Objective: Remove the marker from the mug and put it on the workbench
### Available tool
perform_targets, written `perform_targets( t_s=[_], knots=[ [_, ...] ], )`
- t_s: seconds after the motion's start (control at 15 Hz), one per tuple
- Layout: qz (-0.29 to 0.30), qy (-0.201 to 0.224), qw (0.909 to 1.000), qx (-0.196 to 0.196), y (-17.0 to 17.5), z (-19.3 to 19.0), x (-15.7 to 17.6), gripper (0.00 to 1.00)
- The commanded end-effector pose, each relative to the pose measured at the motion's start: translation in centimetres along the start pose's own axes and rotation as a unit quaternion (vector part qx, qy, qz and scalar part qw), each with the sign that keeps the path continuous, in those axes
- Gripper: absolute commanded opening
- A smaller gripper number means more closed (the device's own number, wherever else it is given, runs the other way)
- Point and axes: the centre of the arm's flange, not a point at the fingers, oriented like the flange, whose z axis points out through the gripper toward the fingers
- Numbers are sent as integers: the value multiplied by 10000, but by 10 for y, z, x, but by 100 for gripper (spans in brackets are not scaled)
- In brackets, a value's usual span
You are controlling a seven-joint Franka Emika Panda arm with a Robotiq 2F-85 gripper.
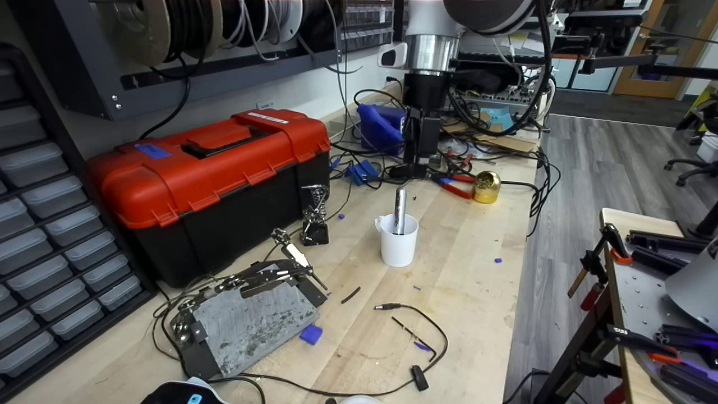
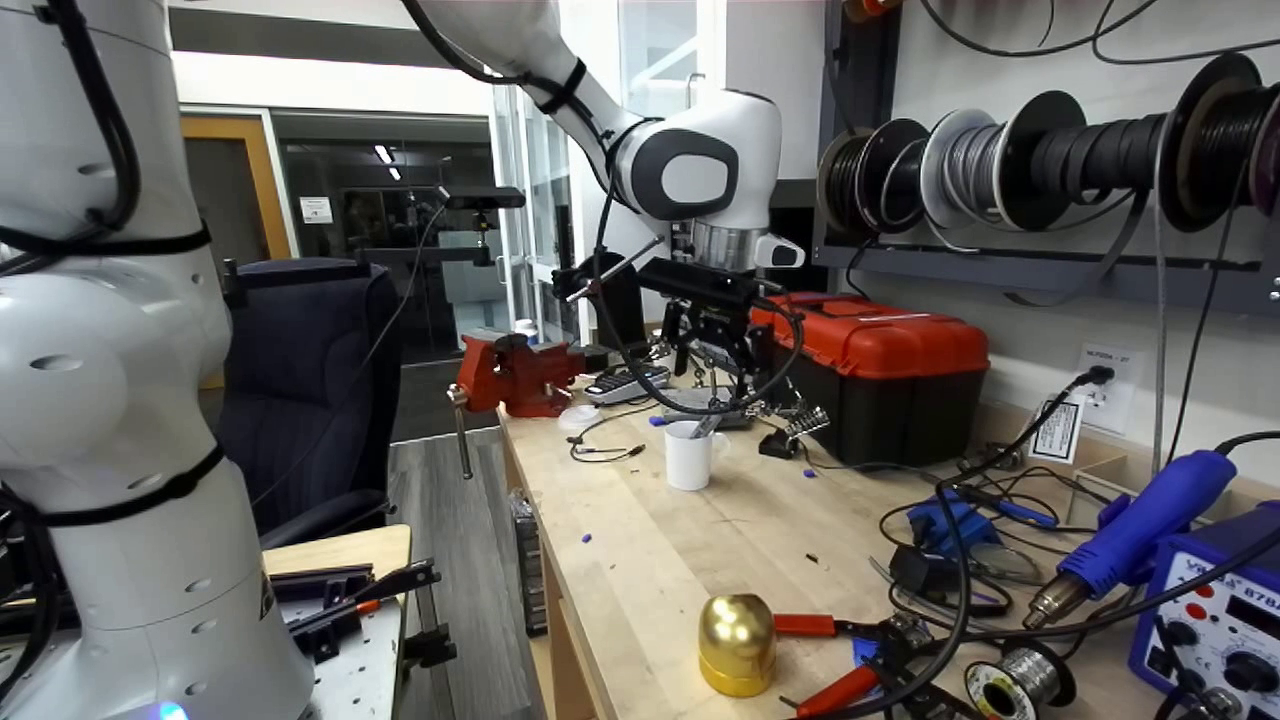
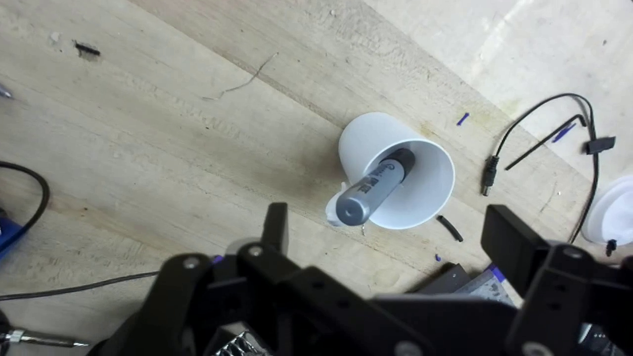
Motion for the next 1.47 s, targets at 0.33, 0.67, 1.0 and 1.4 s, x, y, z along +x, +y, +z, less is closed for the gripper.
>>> perform_targets(
  t_s=[0.33, 0.67, 1.0, 1.4],
  knots=[
    [-640, 111, 9979, 39, 7, 30, 20, 100],
    [-705, 75, 9974, 84, 5, 41, 26, 100],
    [-762, 4, 9970, 107, 4, 45, 24, 100],
    [-725, -3, 9973, 114, 7, 44, 19, 100]
  ],
)
